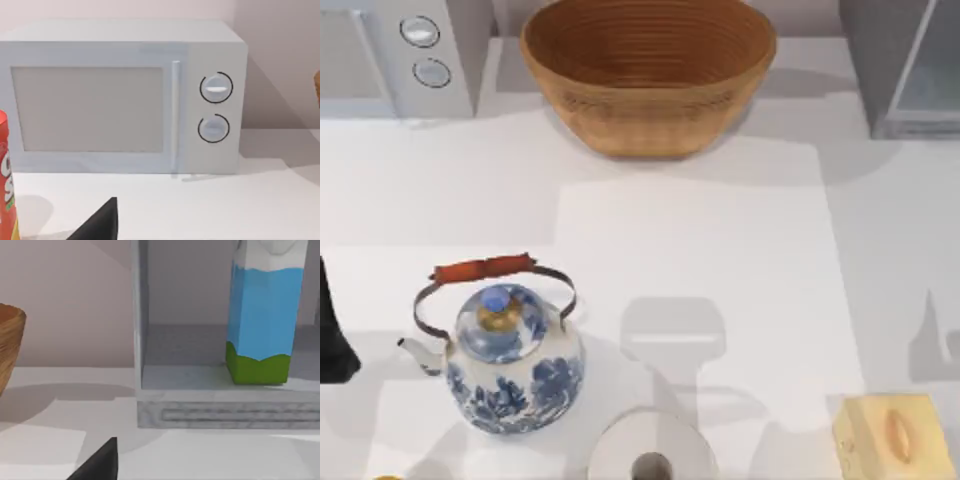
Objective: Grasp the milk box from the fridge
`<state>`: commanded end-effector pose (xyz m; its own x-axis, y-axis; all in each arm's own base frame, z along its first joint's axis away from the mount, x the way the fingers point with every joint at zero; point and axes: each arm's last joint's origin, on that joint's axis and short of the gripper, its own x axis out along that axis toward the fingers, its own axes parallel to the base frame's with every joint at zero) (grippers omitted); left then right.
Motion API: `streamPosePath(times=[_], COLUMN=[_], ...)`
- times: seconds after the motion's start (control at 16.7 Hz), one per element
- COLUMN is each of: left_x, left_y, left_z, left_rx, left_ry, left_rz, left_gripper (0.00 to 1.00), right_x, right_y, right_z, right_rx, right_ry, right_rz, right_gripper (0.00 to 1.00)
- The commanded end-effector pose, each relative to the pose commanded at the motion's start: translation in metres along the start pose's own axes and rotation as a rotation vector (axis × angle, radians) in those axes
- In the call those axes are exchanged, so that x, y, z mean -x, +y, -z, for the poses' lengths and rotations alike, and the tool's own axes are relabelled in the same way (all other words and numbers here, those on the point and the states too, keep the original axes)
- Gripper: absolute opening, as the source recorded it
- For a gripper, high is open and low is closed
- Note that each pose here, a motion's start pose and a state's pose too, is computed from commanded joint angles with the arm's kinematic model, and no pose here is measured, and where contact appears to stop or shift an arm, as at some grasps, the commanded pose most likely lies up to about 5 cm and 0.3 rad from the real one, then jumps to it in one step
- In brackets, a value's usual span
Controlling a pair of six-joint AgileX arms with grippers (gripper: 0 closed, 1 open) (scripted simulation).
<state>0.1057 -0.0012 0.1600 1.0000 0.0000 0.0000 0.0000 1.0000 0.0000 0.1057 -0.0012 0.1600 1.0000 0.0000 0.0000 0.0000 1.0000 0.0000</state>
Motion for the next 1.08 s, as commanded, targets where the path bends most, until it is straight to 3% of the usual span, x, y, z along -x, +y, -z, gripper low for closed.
streamPosePath(times=[0.18, 0.42, 0.72, 1.08], left_x=[0.0, 0.0, 0.0, 0.0], left_y=[0.0, 0.0, 0.0, 0.0], left_z=[0.0, 0.0, 0.0, 0.0], left_rx=[0.0, 0.0, 0.0, 0.0], left_ry=[0.0, 0.0, 0.0, 0.0], left_rz=[0.0, 0.0, 0.0, 0.0], left_gripper=[1.0, 1.0, 1.0, 1.0], right_x=[0.0, -0.004, -0.033, -0.081], right_y=[0.0, -0.006, -0.026, -0.073], right_z=[-0.003, -0.032, -0.059, -0.019], right_rx=[0.003, 0.04, 0.111, 0.089], right_ry=[-0.01, -0.111, -0.18, -0.07], right_rz=[-0.001, -0.007, -0.013, 0.003], right_gripper=[1.0, 1.0, 1.0, 1.0])
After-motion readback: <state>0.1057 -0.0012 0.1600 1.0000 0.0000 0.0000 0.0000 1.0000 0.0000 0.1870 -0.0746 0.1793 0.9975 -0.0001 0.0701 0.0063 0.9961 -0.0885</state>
